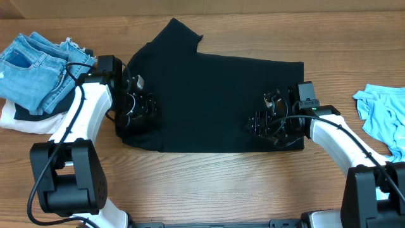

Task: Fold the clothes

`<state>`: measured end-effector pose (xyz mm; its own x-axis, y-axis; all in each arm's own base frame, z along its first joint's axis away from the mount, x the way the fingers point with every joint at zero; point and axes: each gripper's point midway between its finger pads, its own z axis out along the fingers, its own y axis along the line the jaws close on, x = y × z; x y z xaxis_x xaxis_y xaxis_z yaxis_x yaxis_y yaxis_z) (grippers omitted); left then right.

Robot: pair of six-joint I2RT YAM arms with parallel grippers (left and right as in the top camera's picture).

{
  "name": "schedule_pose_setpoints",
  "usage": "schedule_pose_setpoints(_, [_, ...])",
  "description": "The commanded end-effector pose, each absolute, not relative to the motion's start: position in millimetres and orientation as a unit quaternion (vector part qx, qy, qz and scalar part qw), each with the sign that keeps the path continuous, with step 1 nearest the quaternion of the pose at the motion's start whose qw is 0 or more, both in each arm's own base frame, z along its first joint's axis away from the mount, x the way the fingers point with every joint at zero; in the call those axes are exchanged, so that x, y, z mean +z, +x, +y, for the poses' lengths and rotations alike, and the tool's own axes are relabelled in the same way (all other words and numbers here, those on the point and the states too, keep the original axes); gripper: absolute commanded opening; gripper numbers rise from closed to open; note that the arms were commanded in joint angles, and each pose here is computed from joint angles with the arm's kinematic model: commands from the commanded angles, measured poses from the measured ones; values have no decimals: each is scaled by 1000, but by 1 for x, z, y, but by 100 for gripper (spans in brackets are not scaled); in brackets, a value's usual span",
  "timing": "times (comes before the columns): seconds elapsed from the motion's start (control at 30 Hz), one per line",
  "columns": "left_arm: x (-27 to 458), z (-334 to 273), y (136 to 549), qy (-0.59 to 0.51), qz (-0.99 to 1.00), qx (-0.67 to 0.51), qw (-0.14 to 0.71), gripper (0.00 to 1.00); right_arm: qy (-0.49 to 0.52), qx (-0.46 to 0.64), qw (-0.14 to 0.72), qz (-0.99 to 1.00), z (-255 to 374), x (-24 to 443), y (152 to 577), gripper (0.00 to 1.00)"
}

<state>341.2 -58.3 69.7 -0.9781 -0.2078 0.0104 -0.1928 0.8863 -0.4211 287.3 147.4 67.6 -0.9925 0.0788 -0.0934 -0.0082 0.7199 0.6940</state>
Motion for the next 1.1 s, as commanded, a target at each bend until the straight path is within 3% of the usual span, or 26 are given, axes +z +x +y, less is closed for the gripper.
schedule_pose_setpoints(0.0, [66, -45, 329, -114, 976, -183, -10, 73, 8, 375, 72, 924, 149, 75, 294, 72])
schedule_pose_setpoints(0.03, [66, -44, 315, -98, 978, -179, -35, 64, 9, 374, 71, 925, 149, 75, 293, 72])
schedule_pose_setpoints(0.2, [70, -33, 263, -51, 980, -139, -132, 52, 9, 374, 71, 925, 149, 75, 294, 72])
schedule_pose_setpoints(0.27, [70, -33, 258, -37, 980, -138, -140, 38, 10, 369, 72, 927, 148, 73, 294, 72])
schedule_pose_setpoints(0.3, [69, -28, 256, -36, 981, -124, -144, 26, 10, 369, 72, 927, 148, 73, 294, 71])
schedule_pose_setpoints(0.33, [67, -24, 253, -37, 982, -112, -149, 7, 10, 369, 72, 927, 148, 73, 294, 71])
schedule_pose_setpoints(0.37, [65, -21, 250, -51, 982, -99, -156, 4, 10, 369, 72, 927, 148, 73, 294, 71])
schedule_pose_setpoints(0.5, [49, -4, 237, -129, 976, -36, -173, 4, 10, 369, 70, 927, 148, 73, 293, 71])
schedule_pose_setpoints(0.53, [48, -5, 242, -130, 977, -42, -163, 16, 10, 369, 70, 927, 148, 73, 293, 71])
schedule_pose_setpoints(0.57, [47, -5, 244, -129, 978, -42, -158, 41, 10, 369, 70, 927, 148, 73, 293, 71])
schedule_pose_setpoints(0.6, [46, -3, 247, -129, 979, -39, -152, 57, 11, 369, 69, 927, 147, 73, 293, 71])
schedule_pose_setpoints(0.63, [45, -2, 250, -129, 980, -37, -145, 66, 12, 366, 67, 928, 147, 72, 292, 71])
schedule_pose_setpoints(0.8, [66, -1, 270, -102, 991, -47, -78, 62, 15, 358, 66, 931, 144, 70, 292, 71])
schedule_pose_setpoints(0.9, [77, 0, 296, -66, 997, -50, -4, 72, 14, 358, 68, 931, 144, 70, 292, 71])
schedule_pose_setpoints(1.0, [49, -6, 288, -59, 996, -57, -41, 71, 14, 358, 68, 931, 144, 70, 292, 71])
schedule_pose_setpoints(1.03, [38, -14, 281, -55, 994, -72, -66, 67, 14, 358, 68, 931, 144, 70, 292, 71])
schedule_pose_setpoints(1.07, [28, -22, 273, -52, 991, -85, -92, 54, 14, 357, 68, 931, 144, 70, 292, 71])
